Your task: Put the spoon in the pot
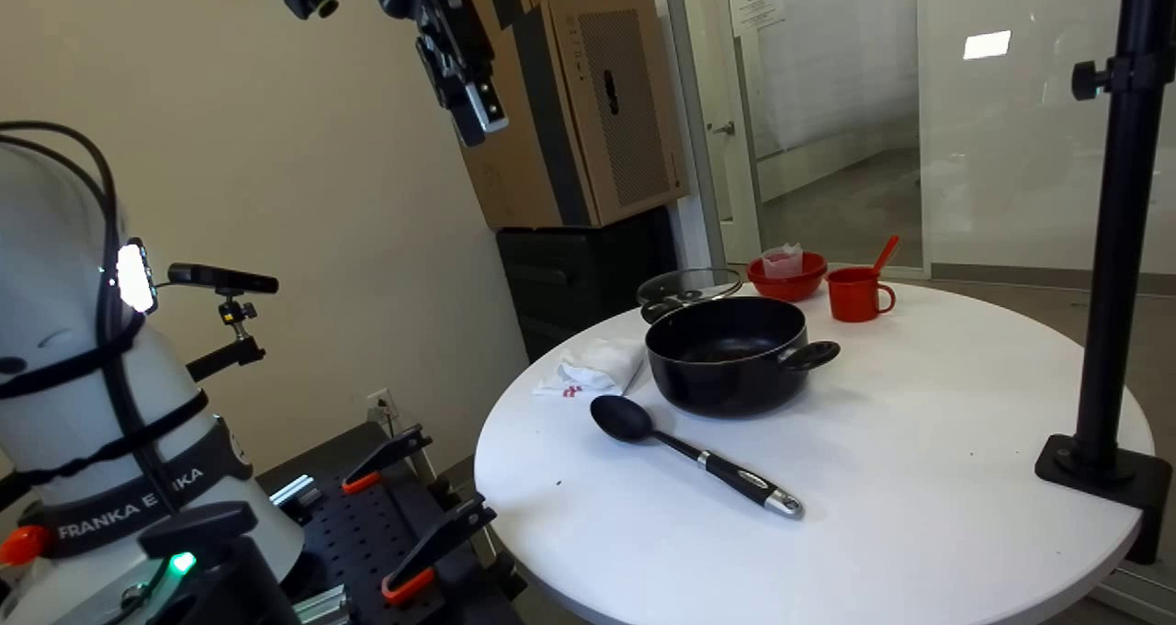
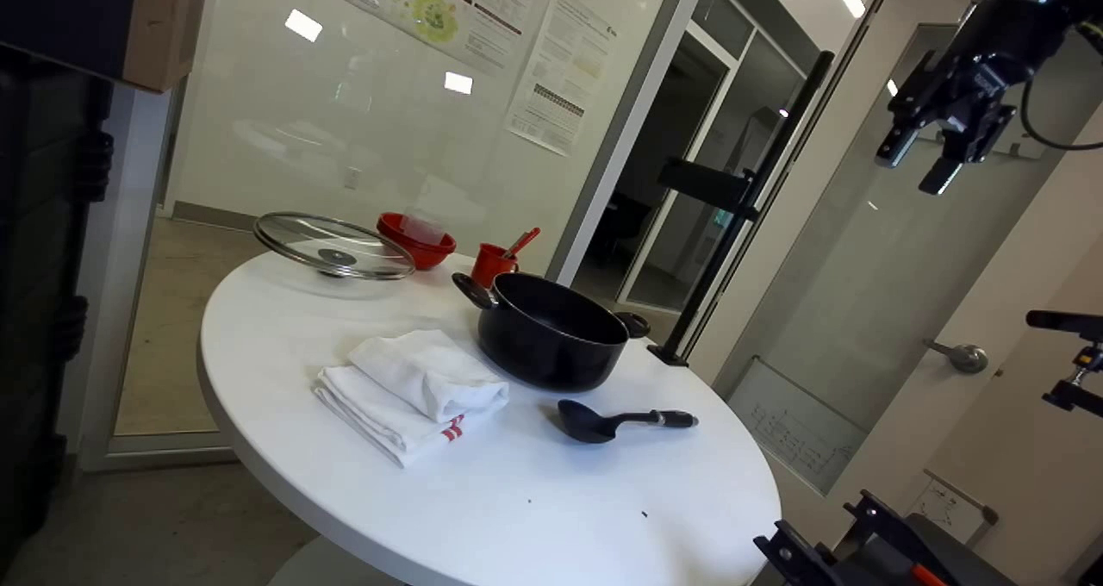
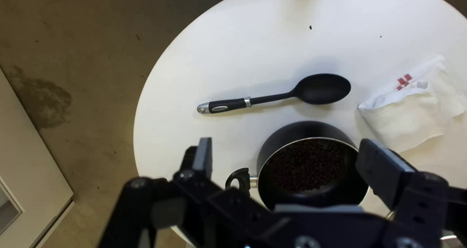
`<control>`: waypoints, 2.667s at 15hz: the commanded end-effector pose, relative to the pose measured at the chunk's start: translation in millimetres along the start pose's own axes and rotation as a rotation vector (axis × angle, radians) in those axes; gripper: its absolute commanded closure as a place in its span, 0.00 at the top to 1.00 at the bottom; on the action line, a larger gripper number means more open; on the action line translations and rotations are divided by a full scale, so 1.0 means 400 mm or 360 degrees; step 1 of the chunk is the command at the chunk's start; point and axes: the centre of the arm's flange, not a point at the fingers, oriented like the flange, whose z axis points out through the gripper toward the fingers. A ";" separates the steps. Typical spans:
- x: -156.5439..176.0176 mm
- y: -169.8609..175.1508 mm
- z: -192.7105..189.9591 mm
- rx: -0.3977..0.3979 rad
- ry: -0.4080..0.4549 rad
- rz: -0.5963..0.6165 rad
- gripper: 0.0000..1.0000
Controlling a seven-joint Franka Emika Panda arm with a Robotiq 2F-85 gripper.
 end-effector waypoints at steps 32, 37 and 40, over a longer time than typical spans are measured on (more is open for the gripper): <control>0.456 0.137 0.517 0.0220 -0.0388 -0.1143 1.00; 0.469 0.138 0.514 0.0295 -0.0443 -0.1552 1.00; 0.482 0.162 0.535 0.0371 -0.0459 -0.1791 1.00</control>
